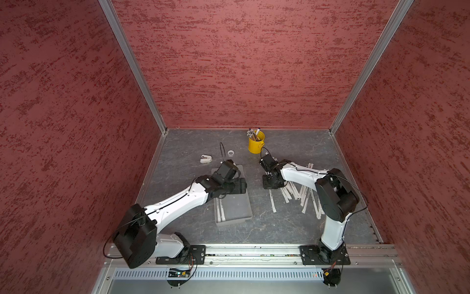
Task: Put the straws into the storage box
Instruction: Pick up the straw from the center of the board, then place the straw in the storage box.
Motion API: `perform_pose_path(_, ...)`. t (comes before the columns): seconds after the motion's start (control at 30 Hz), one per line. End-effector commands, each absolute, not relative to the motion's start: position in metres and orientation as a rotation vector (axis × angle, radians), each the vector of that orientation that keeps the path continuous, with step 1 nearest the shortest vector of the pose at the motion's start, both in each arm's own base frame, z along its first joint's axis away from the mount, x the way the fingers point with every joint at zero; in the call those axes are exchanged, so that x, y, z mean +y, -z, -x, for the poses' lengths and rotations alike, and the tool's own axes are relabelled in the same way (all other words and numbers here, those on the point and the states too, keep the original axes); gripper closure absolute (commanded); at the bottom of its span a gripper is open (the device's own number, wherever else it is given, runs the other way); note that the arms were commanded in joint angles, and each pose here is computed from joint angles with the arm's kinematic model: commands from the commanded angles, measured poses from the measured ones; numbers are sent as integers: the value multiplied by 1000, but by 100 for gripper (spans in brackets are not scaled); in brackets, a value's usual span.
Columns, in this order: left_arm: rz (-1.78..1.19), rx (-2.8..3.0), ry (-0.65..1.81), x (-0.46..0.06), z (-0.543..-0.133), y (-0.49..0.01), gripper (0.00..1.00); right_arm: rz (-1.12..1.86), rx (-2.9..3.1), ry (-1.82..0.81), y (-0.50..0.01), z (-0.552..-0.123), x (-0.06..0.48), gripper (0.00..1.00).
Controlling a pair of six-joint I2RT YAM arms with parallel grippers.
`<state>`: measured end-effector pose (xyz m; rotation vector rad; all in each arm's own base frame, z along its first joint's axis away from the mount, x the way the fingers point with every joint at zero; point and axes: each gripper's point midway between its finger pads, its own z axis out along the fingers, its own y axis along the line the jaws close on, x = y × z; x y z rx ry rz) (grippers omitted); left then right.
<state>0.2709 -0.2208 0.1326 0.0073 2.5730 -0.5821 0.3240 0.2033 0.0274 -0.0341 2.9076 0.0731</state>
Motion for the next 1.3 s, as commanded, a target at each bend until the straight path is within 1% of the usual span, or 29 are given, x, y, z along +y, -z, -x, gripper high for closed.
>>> perform_pose_path(0.0,85,2541,526,-181,-274,-141,11,40,2806,-113,-74,-331,216,92)
perform_pose_path(0.13,229,2505,454,-134,-276,-149,12,92,2748,-215,-116,-318,259,92)
perform_pose_path(0.23,350,2477,439,-105,-274,-148,12,97,2713,-431,-138,-306,310,92)
perform_pose_path(0.33,453,2474,503,-91,-271,-137,13,90,2693,-685,-139,-294,370,92)
perform_pose_path(0.4,487,2482,551,-91,-269,-129,13,81,2699,-800,-127,-290,399,93)
perform_pose_path(0.53,512,2496,598,-95,-265,-116,14,110,2711,-878,-104,-289,432,94)
perform_pose_path(0.7,525,2504,643,-102,-263,-105,14,125,2791,-849,-67,-285,443,95)
perform_pose_path(0.83,521,2513,645,-105,-263,-101,15,116,2831,-851,-48,-282,449,95)
perform_pose_path(1.2,499,2517,648,-108,-264,-101,15,121,2884,-820,-26,-276,453,95)
perform_pose_path(1.27,495,2514,651,-109,-265,-103,15,128,2888,-812,-25,-276,452,93)
